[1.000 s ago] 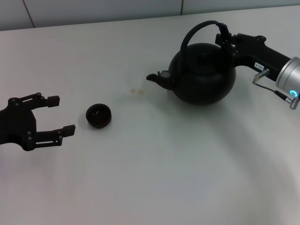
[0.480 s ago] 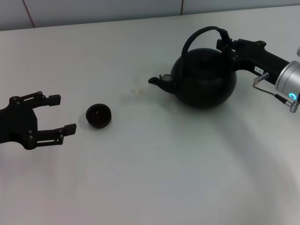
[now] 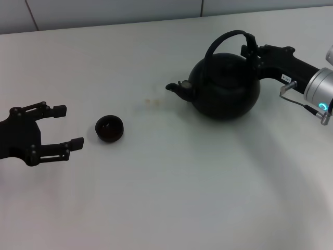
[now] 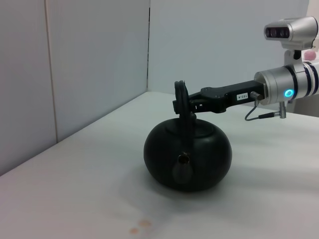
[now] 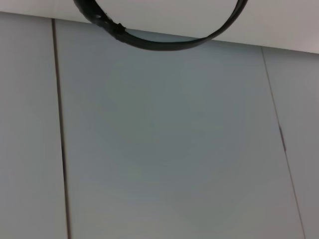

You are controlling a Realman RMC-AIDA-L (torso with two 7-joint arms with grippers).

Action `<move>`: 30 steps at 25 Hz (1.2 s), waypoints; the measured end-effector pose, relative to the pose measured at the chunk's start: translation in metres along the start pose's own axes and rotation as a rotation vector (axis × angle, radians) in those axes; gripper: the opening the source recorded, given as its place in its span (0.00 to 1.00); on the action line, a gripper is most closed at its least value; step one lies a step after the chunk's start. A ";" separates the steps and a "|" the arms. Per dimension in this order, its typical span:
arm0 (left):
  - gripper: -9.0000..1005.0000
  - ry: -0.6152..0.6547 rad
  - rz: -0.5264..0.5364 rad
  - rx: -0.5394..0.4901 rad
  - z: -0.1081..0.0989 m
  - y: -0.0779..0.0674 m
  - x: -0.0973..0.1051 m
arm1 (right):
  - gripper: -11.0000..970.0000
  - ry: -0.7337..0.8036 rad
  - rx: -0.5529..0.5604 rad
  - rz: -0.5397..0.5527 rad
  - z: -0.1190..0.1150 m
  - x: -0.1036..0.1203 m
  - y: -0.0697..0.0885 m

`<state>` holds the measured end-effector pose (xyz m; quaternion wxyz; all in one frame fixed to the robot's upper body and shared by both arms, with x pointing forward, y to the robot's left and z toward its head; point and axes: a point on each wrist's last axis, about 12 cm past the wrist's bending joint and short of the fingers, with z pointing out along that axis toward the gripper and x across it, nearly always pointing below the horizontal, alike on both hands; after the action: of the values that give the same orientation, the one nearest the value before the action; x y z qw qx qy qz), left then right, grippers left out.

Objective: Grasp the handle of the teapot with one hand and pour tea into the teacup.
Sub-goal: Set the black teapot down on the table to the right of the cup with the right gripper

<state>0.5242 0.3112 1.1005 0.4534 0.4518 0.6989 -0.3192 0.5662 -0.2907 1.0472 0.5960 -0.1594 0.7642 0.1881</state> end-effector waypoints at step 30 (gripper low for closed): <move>0.86 -0.020 0.000 -0.031 -0.006 0.004 -0.003 | 0.79 -0.009 0.001 0.025 0.005 -0.008 -0.001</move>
<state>0.5266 0.3172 1.1052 0.4673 0.4414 0.6991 -0.3131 0.5728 -0.2896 1.0536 0.5971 -0.1489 0.7636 0.1957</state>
